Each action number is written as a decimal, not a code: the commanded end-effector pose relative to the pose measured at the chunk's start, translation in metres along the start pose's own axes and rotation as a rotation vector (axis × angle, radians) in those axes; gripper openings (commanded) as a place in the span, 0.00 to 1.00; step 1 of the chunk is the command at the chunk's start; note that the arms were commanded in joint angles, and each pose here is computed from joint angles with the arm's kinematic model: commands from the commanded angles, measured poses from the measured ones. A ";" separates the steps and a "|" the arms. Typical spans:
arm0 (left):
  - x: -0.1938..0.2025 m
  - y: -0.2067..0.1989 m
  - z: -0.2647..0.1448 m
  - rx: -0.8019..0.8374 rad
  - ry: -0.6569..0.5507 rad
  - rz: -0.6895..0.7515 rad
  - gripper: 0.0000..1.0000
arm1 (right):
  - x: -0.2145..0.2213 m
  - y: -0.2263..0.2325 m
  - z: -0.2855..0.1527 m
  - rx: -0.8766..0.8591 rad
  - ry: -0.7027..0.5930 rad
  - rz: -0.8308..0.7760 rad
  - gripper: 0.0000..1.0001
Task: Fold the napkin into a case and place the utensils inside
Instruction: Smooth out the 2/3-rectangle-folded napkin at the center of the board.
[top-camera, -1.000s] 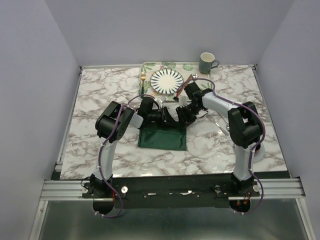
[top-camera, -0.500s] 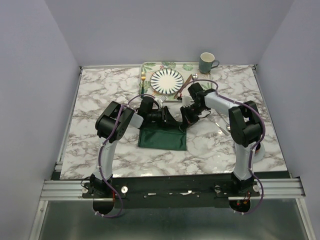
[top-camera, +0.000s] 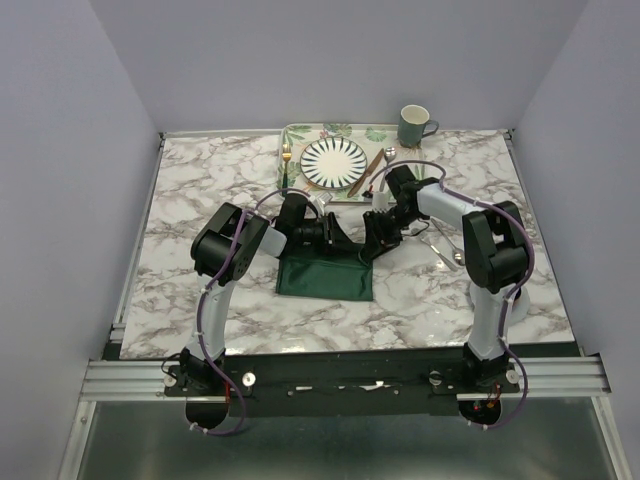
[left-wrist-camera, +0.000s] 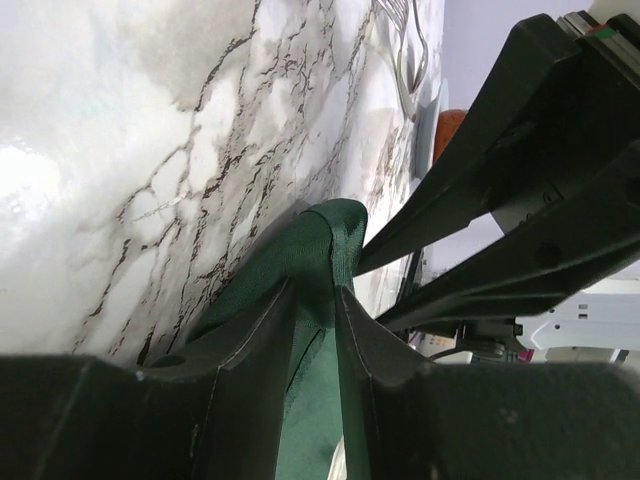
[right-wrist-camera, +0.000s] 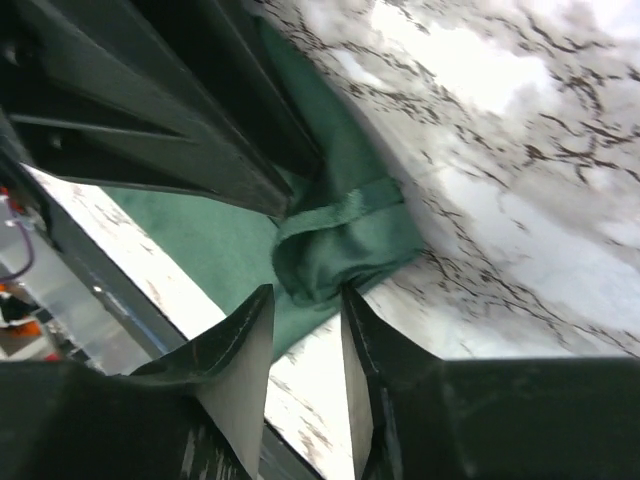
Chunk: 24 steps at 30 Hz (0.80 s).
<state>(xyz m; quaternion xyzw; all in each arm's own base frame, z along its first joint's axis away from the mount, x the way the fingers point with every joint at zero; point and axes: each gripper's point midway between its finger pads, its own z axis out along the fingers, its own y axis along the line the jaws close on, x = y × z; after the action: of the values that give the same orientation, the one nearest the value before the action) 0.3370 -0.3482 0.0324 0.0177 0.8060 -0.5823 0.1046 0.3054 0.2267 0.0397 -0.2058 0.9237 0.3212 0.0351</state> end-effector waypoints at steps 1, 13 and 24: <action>0.020 0.057 -0.001 -0.157 -0.001 -0.090 0.36 | -0.014 0.020 -0.003 -0.074 -0.039 0.029 0.41; 0.020 0.059 0.000 -0.159 0.003 -0.095 0.36 | -0.018 0.014 0.007 -0.039 -0.028 0.044 0.40; 0.020 0.059 -0.001 -0.163 0.006 -0.092 0.36 | -0.007 0.029 -0.028 0.003 -0.082 -0.051 0.25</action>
<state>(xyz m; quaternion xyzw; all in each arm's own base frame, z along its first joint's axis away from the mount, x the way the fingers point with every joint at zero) 0.3367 -0.3476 0.0306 0.0166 0.8075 -0.5802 0.1047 0.3042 0.2354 0.0570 -0.1965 0.9217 0.3307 0.0488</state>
